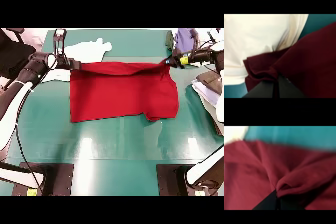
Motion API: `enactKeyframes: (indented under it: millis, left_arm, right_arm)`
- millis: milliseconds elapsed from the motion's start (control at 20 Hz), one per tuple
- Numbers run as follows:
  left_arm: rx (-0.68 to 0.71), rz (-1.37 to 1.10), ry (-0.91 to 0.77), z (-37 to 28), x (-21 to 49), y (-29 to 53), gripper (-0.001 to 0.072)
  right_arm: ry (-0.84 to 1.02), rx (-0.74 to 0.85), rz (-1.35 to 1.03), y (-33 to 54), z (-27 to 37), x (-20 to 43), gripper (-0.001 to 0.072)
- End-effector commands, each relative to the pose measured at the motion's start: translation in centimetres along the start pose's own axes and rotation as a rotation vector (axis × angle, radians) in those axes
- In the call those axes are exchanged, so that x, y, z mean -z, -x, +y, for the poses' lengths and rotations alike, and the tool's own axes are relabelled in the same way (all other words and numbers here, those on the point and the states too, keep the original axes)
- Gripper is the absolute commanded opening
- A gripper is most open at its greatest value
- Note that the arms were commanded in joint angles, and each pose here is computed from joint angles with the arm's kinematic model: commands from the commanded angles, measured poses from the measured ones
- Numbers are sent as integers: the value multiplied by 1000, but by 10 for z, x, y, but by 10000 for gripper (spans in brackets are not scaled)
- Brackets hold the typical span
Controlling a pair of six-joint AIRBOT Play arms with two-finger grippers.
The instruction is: Fold the shirts.
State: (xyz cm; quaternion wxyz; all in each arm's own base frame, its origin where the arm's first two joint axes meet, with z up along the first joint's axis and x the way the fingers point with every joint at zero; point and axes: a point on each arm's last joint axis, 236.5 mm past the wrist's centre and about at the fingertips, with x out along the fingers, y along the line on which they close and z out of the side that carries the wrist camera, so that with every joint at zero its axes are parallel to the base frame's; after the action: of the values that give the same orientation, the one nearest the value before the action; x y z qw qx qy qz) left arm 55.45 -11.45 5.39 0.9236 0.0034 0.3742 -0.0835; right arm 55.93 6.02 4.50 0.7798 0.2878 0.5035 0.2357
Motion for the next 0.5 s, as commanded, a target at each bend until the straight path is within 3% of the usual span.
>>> enactKeyframes:
  millis: [0, 100, 150, 200, 250, 300, 450]
  left_arm:
    - [17, 204, -7, -1, 63, -12, 21]
    - [15, 264, -4, 0, 89, -17, 23]
    - [17, 282, -2, 0, 95, -17, 54]
    - [19, 311, -5, 0, 101, -14, 474]
    - [17, 362, -9, 0, 108, -6, 706]
    - [14, 412, -35, 1, 116, 3, 670]
    - [-32, 465, 13, 29, 120, 35, 669]
  right_arm:
    - [-72, 107, 166, -15, -41, 43, 21]
    - [-121, 115, 162, -26, -56, 50, 22]
    - [-141, 108, 161, -27, -59, 52, 108]
    - [-169, 74, 158, -25, -58, 53, 455]
    - [-191, 32, 173, -17, -53, 56, 604]
    - [-203, 15, 197, -4, -53, 61, 603]
    - [-230, 42, 159, 46, -64, 66, 602]
